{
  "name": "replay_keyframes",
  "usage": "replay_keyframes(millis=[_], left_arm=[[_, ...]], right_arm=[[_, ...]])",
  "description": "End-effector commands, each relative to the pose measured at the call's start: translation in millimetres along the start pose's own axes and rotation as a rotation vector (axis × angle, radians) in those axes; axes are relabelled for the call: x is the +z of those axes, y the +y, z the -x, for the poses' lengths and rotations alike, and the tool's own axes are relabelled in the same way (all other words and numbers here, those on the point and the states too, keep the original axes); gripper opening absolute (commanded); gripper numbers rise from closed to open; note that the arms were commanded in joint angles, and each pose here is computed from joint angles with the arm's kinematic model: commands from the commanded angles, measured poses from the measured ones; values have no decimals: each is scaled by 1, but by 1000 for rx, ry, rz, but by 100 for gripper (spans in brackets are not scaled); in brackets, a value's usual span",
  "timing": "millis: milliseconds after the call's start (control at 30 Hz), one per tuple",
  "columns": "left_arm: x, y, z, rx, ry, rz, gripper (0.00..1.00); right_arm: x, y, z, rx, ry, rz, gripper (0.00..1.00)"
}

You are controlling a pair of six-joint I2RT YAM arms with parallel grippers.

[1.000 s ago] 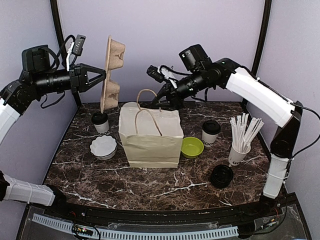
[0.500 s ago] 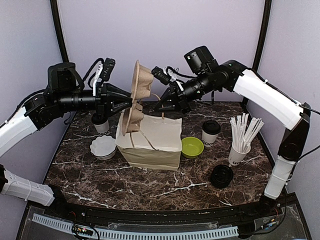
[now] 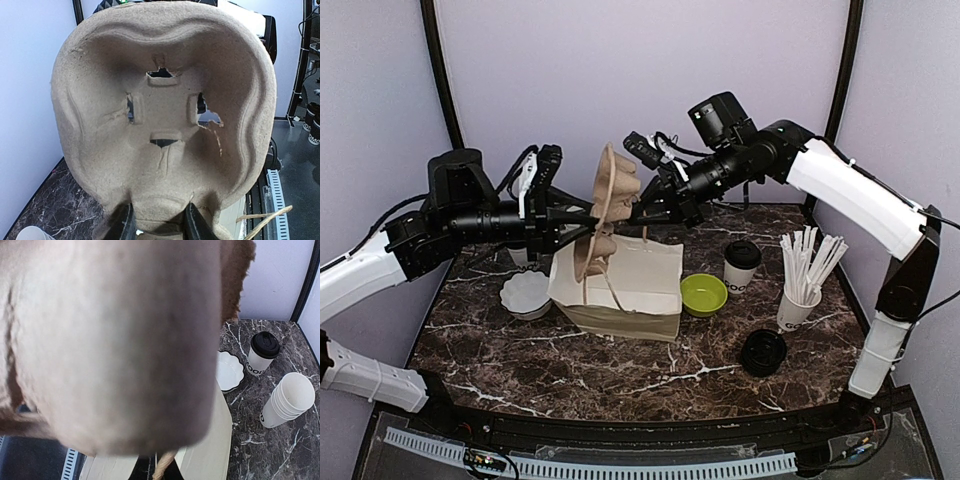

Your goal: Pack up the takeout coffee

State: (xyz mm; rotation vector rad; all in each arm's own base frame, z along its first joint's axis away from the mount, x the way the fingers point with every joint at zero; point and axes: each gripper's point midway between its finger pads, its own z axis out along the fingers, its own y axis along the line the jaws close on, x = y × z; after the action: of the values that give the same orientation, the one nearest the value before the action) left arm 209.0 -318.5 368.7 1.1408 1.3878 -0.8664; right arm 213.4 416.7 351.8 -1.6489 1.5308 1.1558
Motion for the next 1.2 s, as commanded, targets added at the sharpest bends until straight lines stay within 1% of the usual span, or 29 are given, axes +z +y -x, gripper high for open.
replay_keyframes(millis=[0,167,367,533,733,1000,1167], left_arm=[[0,3,-6,63,35,20,27],[-9,-2,-19,74,74,27,27],[-24,-4,-19,101,62,61,28],[-23,-7,-29,86,86,48,28],[-16,-15,-35,81,109,0,28],[1,-26,-63,135,270,-25,28],[5,-29,-74,157,330,-26,28]], right_arm=[[-11,18,13,-55,-35,25,0],[-10,20,9,-58,-29,42,0],[-12,27,10,-75,-30,66,0],[-14,27,11,-83,-28,58,0],[-11,17,15,-67,-39,22,0],[-8,2,16,-48,-38,-34,0],[-8,-2,16,-42,-36,-51,0]])
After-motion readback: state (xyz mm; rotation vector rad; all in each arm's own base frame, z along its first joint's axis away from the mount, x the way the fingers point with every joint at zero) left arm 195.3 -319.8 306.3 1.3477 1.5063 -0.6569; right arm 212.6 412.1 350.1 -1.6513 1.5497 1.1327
